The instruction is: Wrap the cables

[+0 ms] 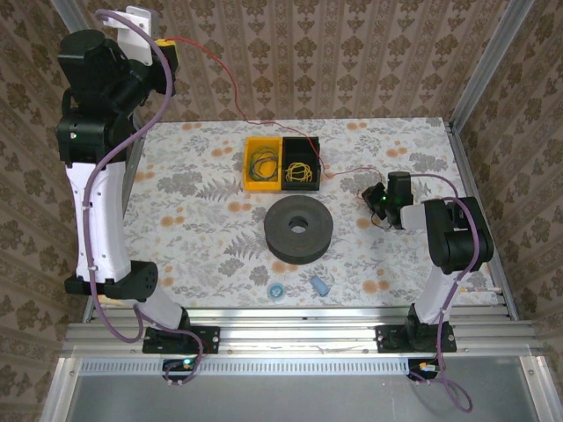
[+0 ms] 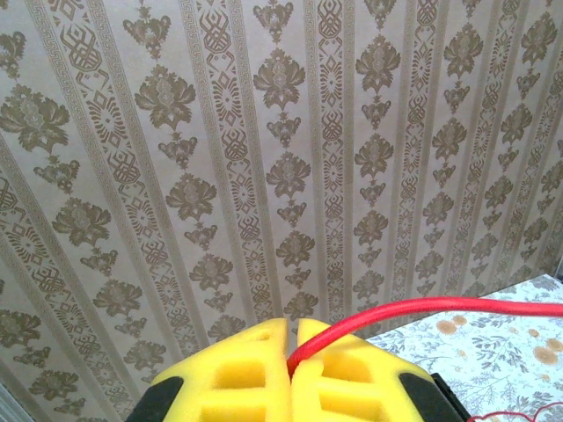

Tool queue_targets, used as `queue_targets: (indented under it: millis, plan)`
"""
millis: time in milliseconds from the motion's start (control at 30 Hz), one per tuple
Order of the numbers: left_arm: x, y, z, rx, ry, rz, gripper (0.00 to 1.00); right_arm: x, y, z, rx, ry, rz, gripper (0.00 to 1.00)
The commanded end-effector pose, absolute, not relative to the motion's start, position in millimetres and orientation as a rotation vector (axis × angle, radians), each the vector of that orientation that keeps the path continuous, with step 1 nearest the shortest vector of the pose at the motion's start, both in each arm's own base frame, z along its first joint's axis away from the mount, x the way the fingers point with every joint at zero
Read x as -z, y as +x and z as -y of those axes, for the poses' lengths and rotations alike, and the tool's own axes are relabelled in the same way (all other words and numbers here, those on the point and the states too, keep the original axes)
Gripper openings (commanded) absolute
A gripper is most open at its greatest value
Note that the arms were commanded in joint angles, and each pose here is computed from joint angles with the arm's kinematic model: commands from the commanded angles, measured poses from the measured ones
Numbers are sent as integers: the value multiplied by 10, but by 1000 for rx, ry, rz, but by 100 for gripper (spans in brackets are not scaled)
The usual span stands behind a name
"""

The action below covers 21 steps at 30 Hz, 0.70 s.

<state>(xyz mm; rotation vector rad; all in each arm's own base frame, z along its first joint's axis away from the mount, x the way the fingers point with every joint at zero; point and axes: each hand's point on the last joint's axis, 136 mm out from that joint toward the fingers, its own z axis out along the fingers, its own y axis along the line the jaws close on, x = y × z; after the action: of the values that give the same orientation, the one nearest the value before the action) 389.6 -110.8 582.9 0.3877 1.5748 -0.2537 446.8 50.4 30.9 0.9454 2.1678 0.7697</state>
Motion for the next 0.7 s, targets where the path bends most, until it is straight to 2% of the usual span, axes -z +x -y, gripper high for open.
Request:
queue_targets:
  millis: [0, 167, 400, 667]
  plan:
    - [-6058, 3673, 1033, 202, 389, -1512, 0, -397, 4469, -378, -689, 914, -2168, 0]
    - [-6218, 3478, 702, 89, 331, -1488, 0, -623, 4560, -177, -637, 824, -2224, 0]
    - [-6436, 3190, 117, 4, 187, -1442, 0, -997, 4680, -20, -553, 466, -2496, 0]
    - [-6540, 2987, -282, -59, 82, -1410, 0, -1102, 4595, 489, -70, 135, -2718, 0]
